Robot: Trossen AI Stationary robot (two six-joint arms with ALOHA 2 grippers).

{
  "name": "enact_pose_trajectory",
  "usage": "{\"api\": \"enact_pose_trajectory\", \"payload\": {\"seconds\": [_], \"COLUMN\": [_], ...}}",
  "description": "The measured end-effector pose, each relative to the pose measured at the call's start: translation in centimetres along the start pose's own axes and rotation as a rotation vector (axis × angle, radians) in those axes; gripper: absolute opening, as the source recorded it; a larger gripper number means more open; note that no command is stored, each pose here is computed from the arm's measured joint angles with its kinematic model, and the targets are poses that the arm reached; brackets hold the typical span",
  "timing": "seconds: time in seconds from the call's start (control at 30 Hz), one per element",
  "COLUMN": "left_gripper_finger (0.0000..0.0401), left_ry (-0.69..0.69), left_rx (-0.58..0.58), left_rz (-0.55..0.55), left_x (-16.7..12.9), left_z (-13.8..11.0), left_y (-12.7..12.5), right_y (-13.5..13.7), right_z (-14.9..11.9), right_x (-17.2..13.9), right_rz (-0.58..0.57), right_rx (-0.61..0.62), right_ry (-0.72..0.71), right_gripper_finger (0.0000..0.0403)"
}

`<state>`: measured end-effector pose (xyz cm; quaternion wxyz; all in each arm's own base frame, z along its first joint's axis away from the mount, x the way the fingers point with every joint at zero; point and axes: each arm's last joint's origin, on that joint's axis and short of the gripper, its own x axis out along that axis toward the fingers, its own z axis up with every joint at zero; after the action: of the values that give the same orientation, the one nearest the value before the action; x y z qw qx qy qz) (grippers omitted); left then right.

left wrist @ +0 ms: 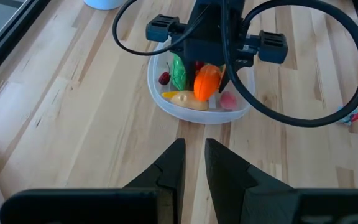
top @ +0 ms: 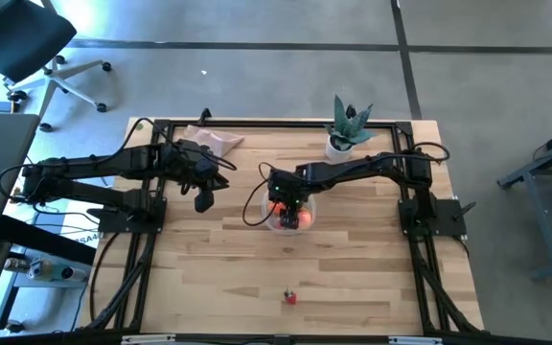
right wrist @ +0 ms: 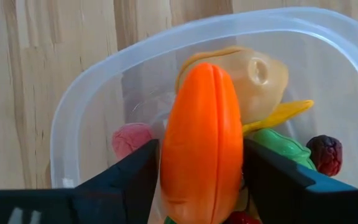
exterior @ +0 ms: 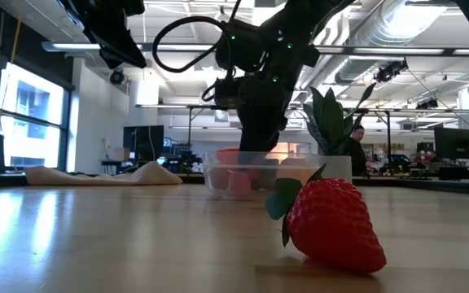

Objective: Pick and placing Produce into tupperware
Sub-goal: Put the carrot into the transparent bin, then put the strawberry into the transparent bin

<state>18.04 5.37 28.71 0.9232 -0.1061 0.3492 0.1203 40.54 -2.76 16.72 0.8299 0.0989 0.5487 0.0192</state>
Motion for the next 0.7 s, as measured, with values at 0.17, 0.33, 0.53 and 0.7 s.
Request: {"api": "enact_pose_trajectory", "payload": {"seconds": [0.17, 0.33, 0.53, 0.7], "left_gripper_finger": [0.0051, 0.0051, 0.0051, 0.0051], "left_ry": [0.000, 0.000, 0.000, 0.000], "left_rx": [0.000, 0.000, 0.000, 0.000], "left_rz": [0.000, 0.000, 0.000, 0.000], "left_x": [0.0, 0.0, 0.0, 0.0], "left_z": [0.0, 0.0, 0.0, 0.0], "left_y": [0.0, 0.0, 0.0, 0.0], "right_y": [0.0, 0.2, 0.8, 1.8], "right_z": [0.0, 0.2, 0.5, -0.1], "right_x": [0.0, -1.3, -4.7, -8.1], "right_rz": [0.000, 0.002, -0.002, 0.037], "right_rx": [-0.001, -0.004, -0.015, -0.014], "right_ry": [0.000, -0.021, -0.091, -0.099], "right_gripper_finger": [0.0226, 0.0227, 0.0227, 0.0227]}}
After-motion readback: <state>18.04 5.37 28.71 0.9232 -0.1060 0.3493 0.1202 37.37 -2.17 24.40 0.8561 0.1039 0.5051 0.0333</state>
